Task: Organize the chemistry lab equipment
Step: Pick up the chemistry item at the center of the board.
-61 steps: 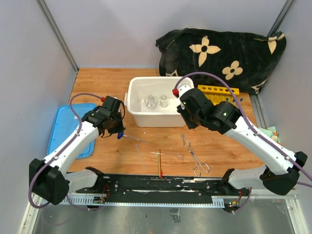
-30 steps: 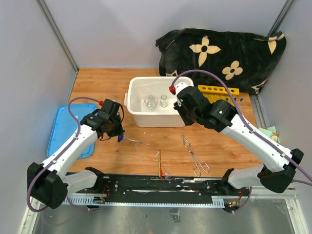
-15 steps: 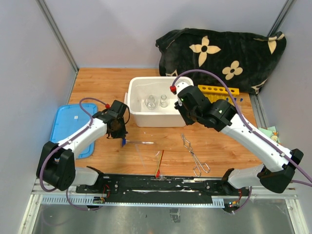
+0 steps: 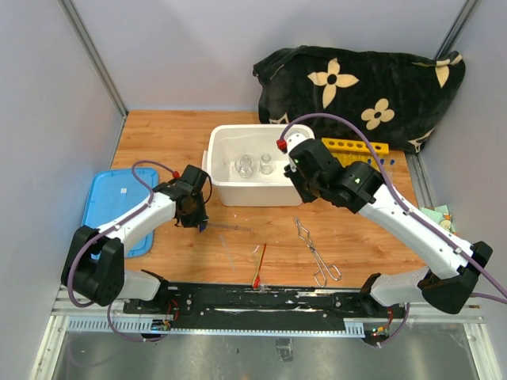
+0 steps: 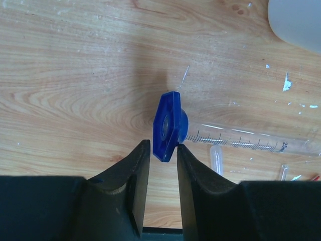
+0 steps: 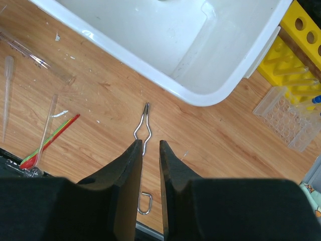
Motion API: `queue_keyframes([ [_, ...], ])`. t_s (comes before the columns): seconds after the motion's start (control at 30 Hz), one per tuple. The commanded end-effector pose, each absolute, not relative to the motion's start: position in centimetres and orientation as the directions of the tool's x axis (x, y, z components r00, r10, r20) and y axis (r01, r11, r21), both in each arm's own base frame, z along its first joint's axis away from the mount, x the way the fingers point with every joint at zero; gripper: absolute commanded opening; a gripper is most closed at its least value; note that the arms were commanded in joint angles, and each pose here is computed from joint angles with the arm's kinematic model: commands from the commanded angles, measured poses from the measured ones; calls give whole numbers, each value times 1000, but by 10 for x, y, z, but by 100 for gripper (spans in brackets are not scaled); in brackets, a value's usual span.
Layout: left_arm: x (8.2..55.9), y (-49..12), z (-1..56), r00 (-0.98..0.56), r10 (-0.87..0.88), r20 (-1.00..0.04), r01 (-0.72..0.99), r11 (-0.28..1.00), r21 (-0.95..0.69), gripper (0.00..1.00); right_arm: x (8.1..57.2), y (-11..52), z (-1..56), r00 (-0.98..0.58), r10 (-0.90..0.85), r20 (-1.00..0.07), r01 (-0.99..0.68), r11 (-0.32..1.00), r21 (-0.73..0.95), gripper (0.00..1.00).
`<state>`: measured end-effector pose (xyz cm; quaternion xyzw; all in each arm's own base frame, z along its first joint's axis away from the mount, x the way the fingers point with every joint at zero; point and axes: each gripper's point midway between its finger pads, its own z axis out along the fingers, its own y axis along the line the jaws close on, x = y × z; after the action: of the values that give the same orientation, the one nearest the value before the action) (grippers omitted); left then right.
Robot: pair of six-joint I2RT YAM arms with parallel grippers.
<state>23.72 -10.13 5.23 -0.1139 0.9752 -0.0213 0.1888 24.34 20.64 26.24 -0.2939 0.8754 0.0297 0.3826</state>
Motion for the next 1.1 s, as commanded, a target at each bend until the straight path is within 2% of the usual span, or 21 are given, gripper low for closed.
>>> queue_keyframes([
  [0.0,242,-106,45,-899,-229,-373,-205,973,-104,33,247,204,258,-538,-495,-682,-536,826,-177,21],
  [0.3,257,-117,44,-895,-216,-389,-177,975,-134,34,246,203,256,-545,-497,-675,-534,827,-178,21],
  [0.4,258,-117,44,-899,-203,-388,-164,978,-130,27,246,203,255,-549,-496,-673,-533,828,-175,21],
  [0.53,258,-116,50,-896,-192,-399,-153,980,-129,12,247,202,252,-555,-498,-666,-530,829,-178,21],
  [0.7,257,-116,53,-900,-178,-399,-139,982,-126,9,248,202,249,-561,-500,-660,-529,830,-180,21],
  [0.77,255,-117,53,-902,-172,-396,-128,983,-134,1,249,202,249,-563,-500,-658,-526,831,-181,21],
  [1.07,251,-122,78,-891,-150,-428,-78,980,-182,0,251,200,252,-562,-492,-664,-518,836,-182,21],
])
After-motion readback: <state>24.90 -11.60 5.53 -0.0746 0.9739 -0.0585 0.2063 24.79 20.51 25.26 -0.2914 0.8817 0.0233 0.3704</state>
